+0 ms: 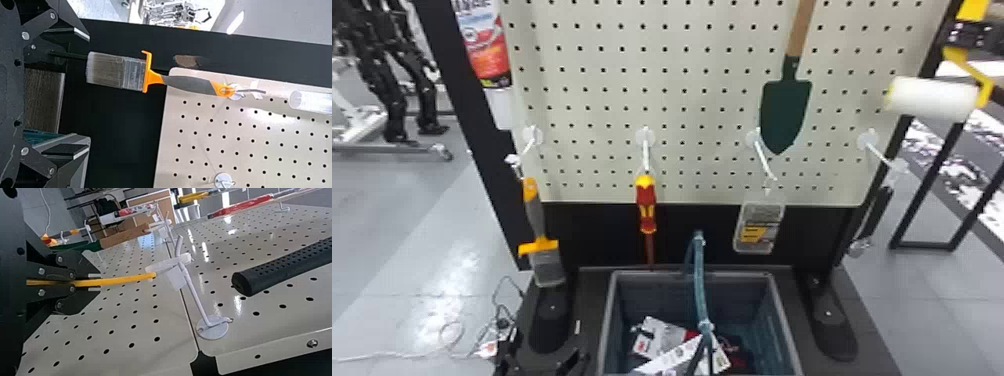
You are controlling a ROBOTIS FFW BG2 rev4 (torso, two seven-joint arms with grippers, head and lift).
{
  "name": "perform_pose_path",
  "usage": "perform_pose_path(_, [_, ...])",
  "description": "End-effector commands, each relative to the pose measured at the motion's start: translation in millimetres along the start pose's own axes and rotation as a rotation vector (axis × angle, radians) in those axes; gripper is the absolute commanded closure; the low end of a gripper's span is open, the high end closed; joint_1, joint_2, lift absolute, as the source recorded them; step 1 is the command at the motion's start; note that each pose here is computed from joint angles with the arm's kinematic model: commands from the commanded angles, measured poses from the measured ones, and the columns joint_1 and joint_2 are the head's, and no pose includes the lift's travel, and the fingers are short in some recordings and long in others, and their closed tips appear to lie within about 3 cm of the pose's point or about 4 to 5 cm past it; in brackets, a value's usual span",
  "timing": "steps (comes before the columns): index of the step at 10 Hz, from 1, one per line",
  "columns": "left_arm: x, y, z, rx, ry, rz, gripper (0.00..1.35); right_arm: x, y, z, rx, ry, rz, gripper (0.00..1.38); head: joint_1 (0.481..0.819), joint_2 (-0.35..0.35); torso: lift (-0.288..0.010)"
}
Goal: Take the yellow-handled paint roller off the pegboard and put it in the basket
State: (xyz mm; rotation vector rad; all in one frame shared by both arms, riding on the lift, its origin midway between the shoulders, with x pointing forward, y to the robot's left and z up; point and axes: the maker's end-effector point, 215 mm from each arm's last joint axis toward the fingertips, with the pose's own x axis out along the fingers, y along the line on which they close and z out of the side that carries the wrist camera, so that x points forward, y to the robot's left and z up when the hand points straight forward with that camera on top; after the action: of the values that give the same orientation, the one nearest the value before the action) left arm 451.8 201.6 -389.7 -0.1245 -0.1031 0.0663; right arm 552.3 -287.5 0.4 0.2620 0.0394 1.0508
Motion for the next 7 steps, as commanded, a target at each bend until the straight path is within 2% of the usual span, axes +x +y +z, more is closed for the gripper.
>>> perform_pose_path(1, [0.0, -0.6, 0.0, -0.002, 0.000, 0.001, 0.30, 0.0, 0.1, -0.5, 0.002, -0.001, 0.001, 1.28, 0.549, 0.000, -0.100])
perform_pose_path(7, [-1.2, 0.3, -1.1, 0.000, 0.003, 0.002, 0.30, -2.6, 4.0, -3.1, 0.010, 0.018, 0.001, 1.28, 0.549, 0.000, -0.100])
